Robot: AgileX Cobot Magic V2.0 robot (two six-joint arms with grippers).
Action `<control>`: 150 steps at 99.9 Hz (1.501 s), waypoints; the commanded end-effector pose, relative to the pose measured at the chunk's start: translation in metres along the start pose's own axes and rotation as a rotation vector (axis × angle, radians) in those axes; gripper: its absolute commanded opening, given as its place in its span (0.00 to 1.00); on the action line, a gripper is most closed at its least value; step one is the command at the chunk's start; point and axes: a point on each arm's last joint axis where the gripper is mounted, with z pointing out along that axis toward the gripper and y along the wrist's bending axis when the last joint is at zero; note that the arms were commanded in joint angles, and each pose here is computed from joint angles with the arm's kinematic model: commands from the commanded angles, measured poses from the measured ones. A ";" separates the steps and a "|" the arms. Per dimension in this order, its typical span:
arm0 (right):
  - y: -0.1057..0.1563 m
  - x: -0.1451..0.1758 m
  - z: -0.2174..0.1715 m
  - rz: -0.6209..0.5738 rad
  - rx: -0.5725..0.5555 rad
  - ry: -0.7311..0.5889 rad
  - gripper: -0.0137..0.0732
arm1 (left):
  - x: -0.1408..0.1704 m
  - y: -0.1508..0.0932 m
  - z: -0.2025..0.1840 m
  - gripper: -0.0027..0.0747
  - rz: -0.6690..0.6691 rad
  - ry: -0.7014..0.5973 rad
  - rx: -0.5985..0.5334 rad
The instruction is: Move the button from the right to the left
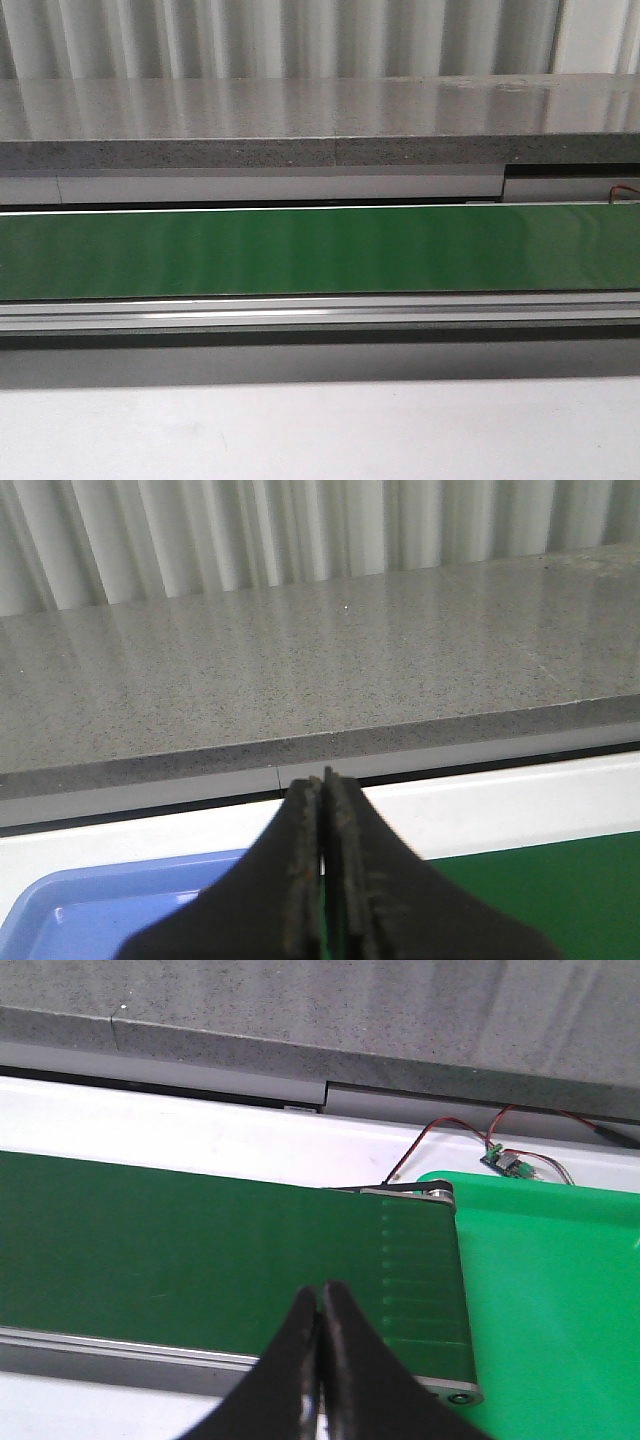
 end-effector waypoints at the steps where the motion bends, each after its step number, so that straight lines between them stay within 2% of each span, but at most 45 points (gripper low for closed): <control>1: -0.003 -0.013 -0.004 -0.003 0.029 -0.092 0.08 | -0.009 0.001 0.001 0.01 -0.007 -0.096 -0.012; 17: -0.003 -0.013 -0.004 -0.003 0.029 -0.092 0.08 | 0.015 0.000 0.006 0.01 -0.020 -0.166 -0.025; 33: -0.003 -0.013 -0.004 -0.003 0.029 -0.092 0.08 | 0.059 -0.005 0.009 0.01 -0.024 -0.229 -0.024; 50: -0.003 -0.013 -0.004 -0.003 0.029 -0.092 0.08 | 0.107 -0.012 0.003 0.01 -0.086 -0.196 0.003; 69: -0.003 -0.013 -0.004 -0.003 0.029 -0.092 0.08 | 0.137 -0.014 -0.010 0.01 -0.095 -0.241 0.000; 81: -0.003 -0.013 -0.004 -0.003 0.029 -0.092 0.08 | 0.148 -0.015 -0.014 0.01 -0.083 -0.284 -0.004; 104: -0.003 -0.013 -0.004 -0.002 0.028 -0.091 0.08 | 0.160 -0.017 -0.009 0.01 -0.072 -0.250 -0.002; 150: -0.003 -0.013 -0.004 -0.002 0.028 -0.091 0.08 | 0.161 -0.017 -0.009 0.01 -0.088 -0.257 0.000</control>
